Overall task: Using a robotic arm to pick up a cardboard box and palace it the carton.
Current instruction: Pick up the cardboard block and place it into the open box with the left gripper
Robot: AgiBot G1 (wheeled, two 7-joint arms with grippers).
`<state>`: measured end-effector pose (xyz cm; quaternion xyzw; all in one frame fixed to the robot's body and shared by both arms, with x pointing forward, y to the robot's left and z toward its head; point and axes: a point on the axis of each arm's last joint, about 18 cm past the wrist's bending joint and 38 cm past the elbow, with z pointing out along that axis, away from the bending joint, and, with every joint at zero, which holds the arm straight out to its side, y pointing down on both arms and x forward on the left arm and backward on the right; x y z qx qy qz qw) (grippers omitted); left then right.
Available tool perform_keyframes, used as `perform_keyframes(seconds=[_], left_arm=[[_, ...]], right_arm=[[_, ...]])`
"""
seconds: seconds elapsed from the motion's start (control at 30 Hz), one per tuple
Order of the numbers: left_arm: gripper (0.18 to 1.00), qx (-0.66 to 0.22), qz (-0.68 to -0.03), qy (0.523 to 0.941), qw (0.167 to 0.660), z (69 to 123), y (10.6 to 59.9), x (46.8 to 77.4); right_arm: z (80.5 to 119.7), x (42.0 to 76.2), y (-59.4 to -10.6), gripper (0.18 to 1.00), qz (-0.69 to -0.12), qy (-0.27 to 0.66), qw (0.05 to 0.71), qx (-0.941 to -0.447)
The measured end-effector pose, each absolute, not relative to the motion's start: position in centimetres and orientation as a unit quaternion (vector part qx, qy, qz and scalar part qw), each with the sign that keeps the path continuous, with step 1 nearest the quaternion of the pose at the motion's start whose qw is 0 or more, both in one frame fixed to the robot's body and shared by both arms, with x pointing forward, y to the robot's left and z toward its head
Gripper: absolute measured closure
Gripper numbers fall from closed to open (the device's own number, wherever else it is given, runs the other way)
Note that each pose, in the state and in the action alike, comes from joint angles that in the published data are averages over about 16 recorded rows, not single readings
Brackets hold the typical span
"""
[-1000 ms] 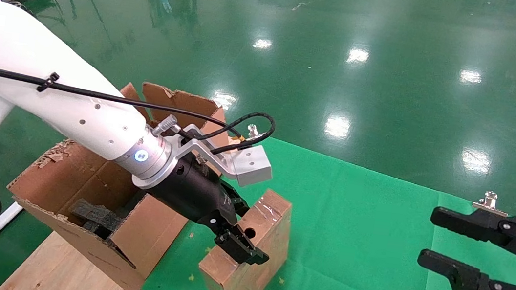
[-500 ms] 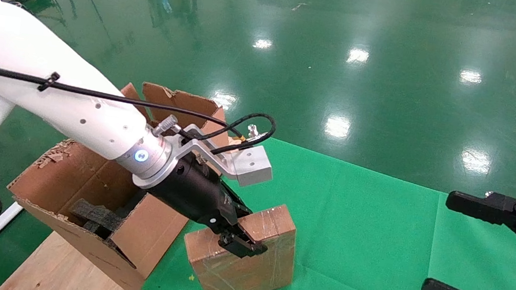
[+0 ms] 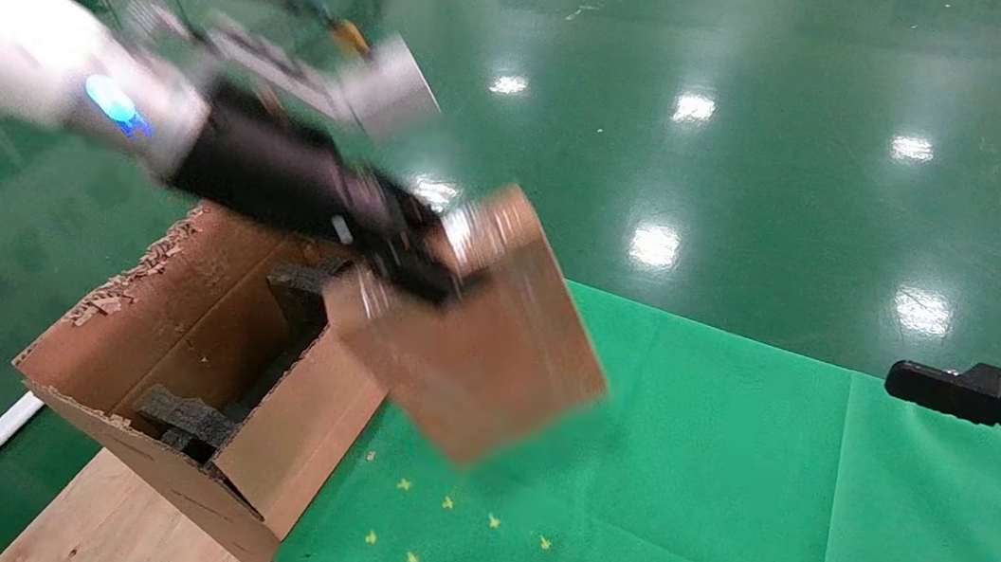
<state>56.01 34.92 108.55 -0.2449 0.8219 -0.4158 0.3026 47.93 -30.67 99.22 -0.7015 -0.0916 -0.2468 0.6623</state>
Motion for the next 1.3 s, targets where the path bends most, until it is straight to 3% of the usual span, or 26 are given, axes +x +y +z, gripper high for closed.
perform_keyframes(seconds=[0.3, 0.63, 0.93, 1.3], left_arm=[[0.815, -0.291, -0.416, 0.762, 0.403, 113.8, 45.5, 53.8], [0.818, -0.409, -0.347, 0.727, 0.429, 110.3, 55.2, 53.9], [0.827, -0.49, -0.303, 0.693, 0.433, 105.0, 59.1, 56.9], [0.843, -0.525, -0.277, 0.671, 0.443, 101.0, 60.0, 59.9]], right_arm=[[99.2, 47.9, -30.7, 0.187, -0.247, -0.092, 0.662, -0.701], [99.2, 47.9, -30.7, 0.178, -0.247, -0.092, 0.662, -0.701], [99.2, 47.9, -30.7, 0.178, -0.247, -0.092, 0.662, -0.701], [99.2, 47.9, -30.7, 0.178, -0.247, -0.092, 0.662, -0.701]])
